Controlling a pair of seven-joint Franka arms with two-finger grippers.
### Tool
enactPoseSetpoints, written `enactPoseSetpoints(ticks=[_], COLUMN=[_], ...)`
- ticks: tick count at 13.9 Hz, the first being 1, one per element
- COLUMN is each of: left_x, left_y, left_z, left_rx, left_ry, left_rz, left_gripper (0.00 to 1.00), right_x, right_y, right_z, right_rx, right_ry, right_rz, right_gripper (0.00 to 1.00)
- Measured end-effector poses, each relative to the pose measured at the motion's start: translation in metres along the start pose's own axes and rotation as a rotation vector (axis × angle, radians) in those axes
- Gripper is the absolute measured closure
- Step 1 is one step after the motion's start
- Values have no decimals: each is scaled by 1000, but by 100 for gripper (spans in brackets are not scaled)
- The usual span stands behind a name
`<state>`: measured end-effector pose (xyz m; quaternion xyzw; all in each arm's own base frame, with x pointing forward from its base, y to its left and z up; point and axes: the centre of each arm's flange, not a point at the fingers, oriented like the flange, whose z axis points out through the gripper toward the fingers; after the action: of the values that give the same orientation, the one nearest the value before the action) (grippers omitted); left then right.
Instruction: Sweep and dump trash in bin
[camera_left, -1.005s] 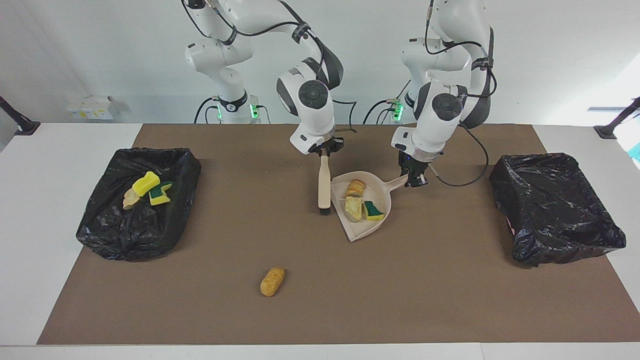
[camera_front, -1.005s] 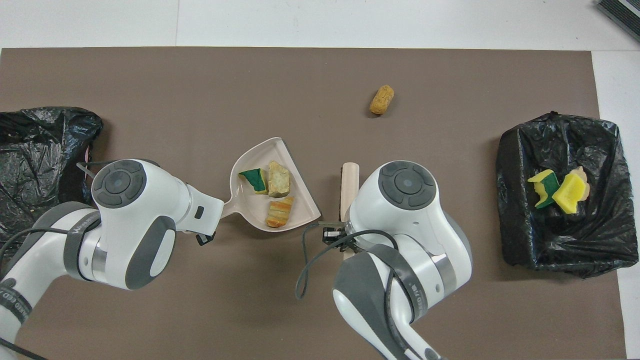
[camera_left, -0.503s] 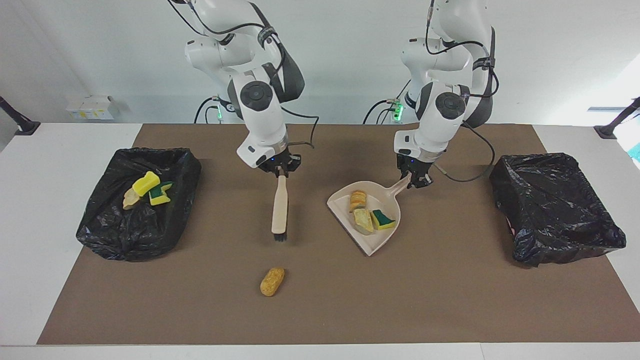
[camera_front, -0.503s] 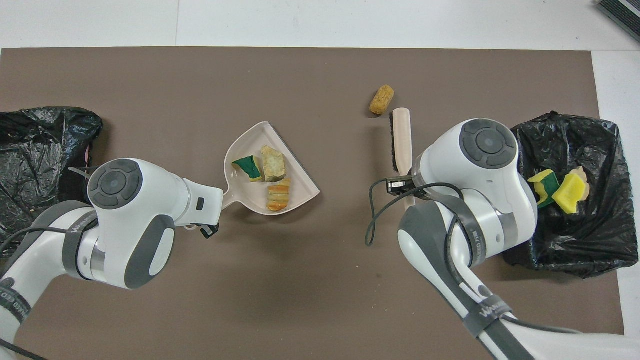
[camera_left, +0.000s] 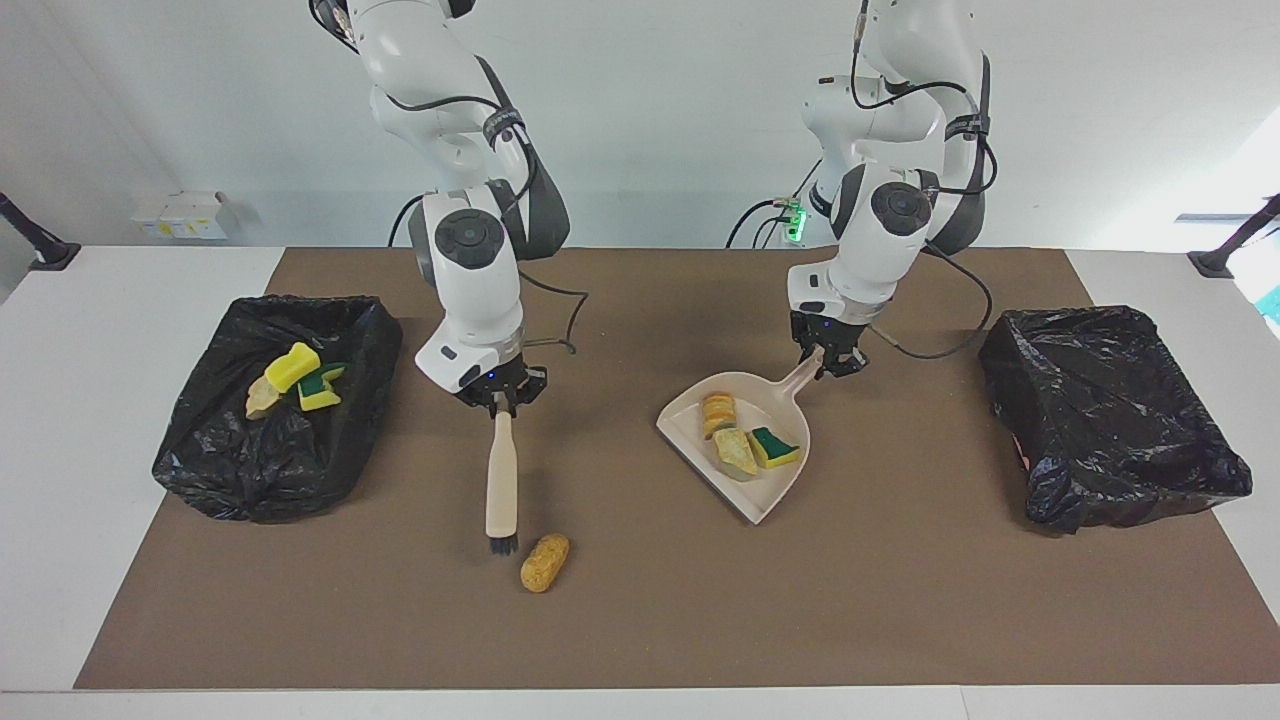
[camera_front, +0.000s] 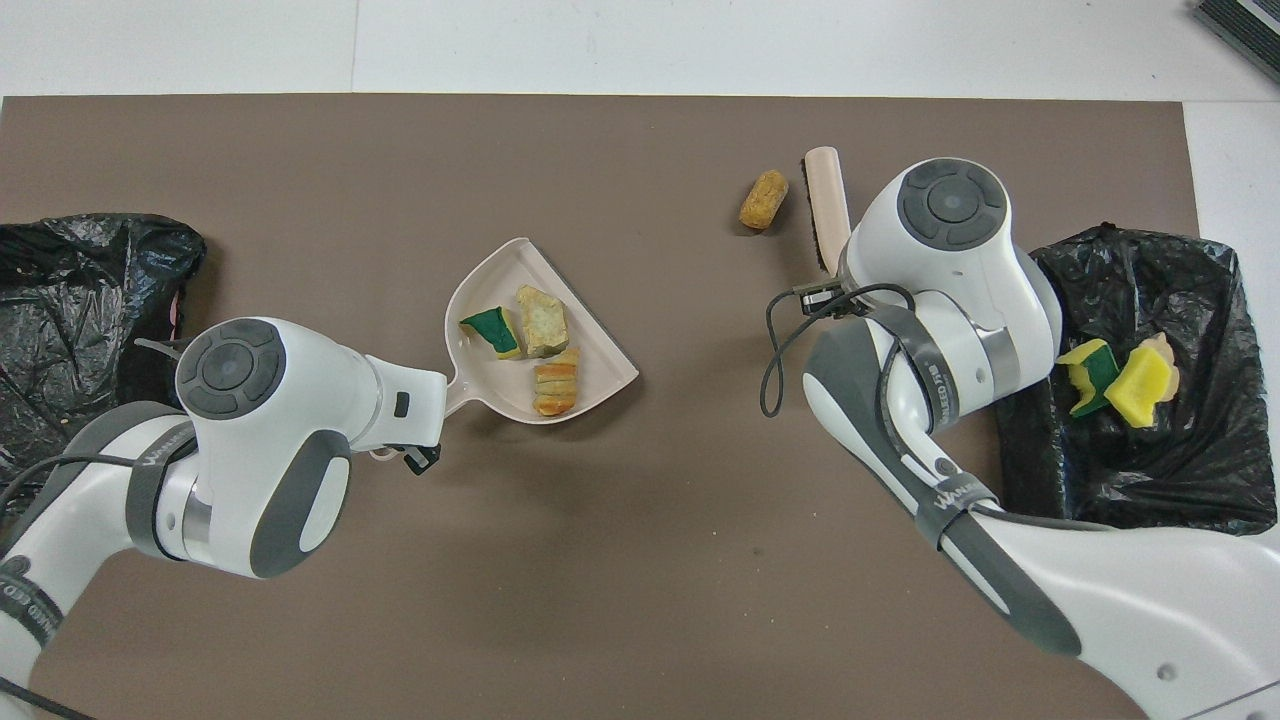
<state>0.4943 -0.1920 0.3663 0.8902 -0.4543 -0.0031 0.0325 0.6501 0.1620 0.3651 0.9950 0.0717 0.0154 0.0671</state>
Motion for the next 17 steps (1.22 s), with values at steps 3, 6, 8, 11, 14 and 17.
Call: enactPoseSetpoints(ticks=[3,6,8,11,14,17], left_x=[0,0,0,-1,-1,-1], left_y=[0,0,0,1,3,3], left_z=[0,0,0,2,8,8], left_rx=[0,-1,-1,-3,-10,-11], left_ry=[0,0,0,-4,-14,-14], left_rz=[-2,-4,-6,-6,-3,-3], left_gripper=[68,68,68,68,68,68], right_x=[30,30,22,7,-11,-39], right_y=[-4,-34,-61,-100,-130,-160], right_z=[17,28,22,15,12,8], right_rx=[21,26,32,48,66,133], right_ry=[14,-25,-57,-95,-119,-164], right_rz=[-45,-97,-158,-230,-282,-308], right_gripper=[74,74,74,74,74,74])
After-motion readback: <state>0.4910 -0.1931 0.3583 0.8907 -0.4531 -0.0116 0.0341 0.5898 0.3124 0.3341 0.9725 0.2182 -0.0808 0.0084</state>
